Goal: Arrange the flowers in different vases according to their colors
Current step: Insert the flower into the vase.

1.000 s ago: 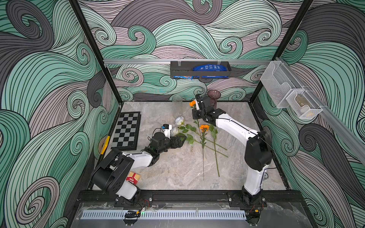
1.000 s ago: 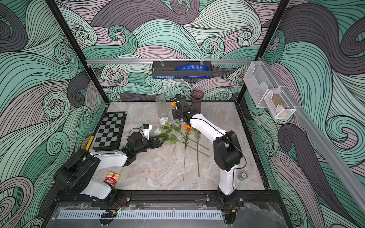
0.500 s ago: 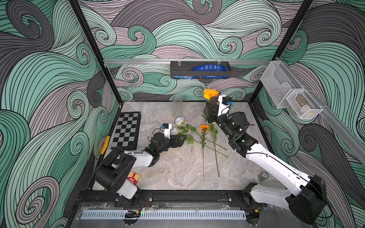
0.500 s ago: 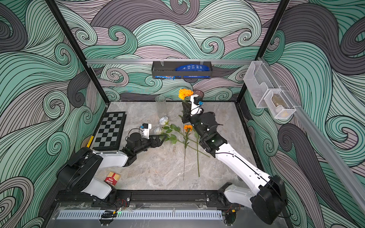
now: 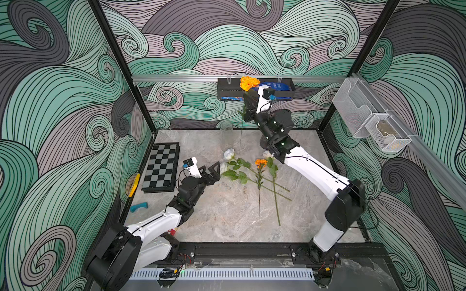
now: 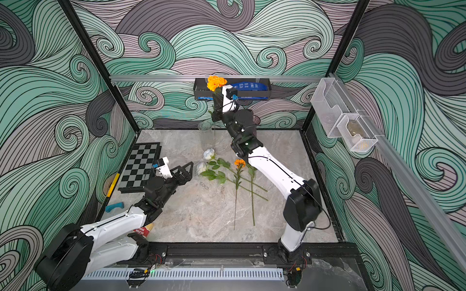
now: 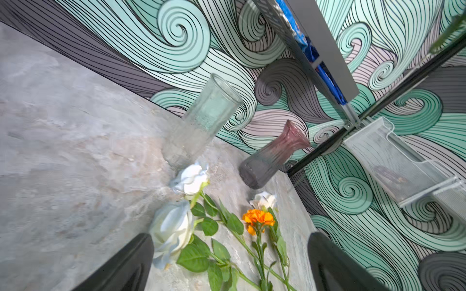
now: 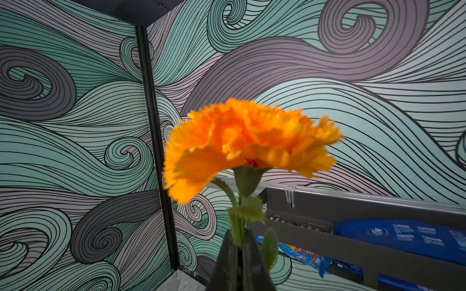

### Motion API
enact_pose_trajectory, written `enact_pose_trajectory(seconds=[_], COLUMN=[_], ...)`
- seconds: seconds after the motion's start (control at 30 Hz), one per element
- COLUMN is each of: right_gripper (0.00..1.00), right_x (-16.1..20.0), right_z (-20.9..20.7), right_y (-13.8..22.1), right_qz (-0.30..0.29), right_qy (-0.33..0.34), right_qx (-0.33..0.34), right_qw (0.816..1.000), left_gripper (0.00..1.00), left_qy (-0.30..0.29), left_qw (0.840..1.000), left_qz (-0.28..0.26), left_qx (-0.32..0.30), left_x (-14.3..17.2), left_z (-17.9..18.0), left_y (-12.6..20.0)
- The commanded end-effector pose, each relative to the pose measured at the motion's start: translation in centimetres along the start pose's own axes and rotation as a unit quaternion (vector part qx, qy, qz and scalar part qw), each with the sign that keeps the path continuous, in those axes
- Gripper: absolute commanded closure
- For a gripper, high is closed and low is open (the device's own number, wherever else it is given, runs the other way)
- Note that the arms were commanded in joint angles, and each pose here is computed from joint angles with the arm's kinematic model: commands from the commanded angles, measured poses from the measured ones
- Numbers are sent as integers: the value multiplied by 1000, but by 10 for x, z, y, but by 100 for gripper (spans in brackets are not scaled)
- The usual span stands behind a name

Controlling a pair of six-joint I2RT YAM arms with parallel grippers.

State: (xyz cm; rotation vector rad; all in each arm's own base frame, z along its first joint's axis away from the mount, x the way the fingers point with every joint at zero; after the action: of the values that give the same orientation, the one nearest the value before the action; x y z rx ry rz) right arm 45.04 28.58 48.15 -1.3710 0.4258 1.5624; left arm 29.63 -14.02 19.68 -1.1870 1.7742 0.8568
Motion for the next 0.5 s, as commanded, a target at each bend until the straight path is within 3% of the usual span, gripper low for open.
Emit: enact_pose_trajectory(seconds=[0.0,0.23,0.47], right_gripper=[100,100,100], right_x=[-3,-4,37], right_z=[6,5,-26], right_y=[-32,-86,-105], right_qz=[-9,-58,-72], right_qy=[42,62,27], right_qx=[-10,-32,-45], right_qw=[999,996,996], left_gripper=[1,1,1], left_qy=[-10,1,7], left_qw=[1000,1000,1000], left_qz=[-8,14,20], left_qx=[-25,12,15], left_x=[3,15,18], left_z=[11,9,13], left_y=[2,-6,-8])
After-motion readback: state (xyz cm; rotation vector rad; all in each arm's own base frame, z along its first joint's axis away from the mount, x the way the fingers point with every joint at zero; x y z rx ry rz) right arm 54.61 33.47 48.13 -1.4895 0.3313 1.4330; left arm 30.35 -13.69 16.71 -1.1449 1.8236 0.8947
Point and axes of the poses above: each gripper's point midway between its finger pads, its own y axis back along the fingers, its own z axis along the line the jaws close on, x = y × z, the point moved 3 cm from there along y, back along the fingers, and after that the axes turned 13 degrees about -y, right-handed, at the moved point
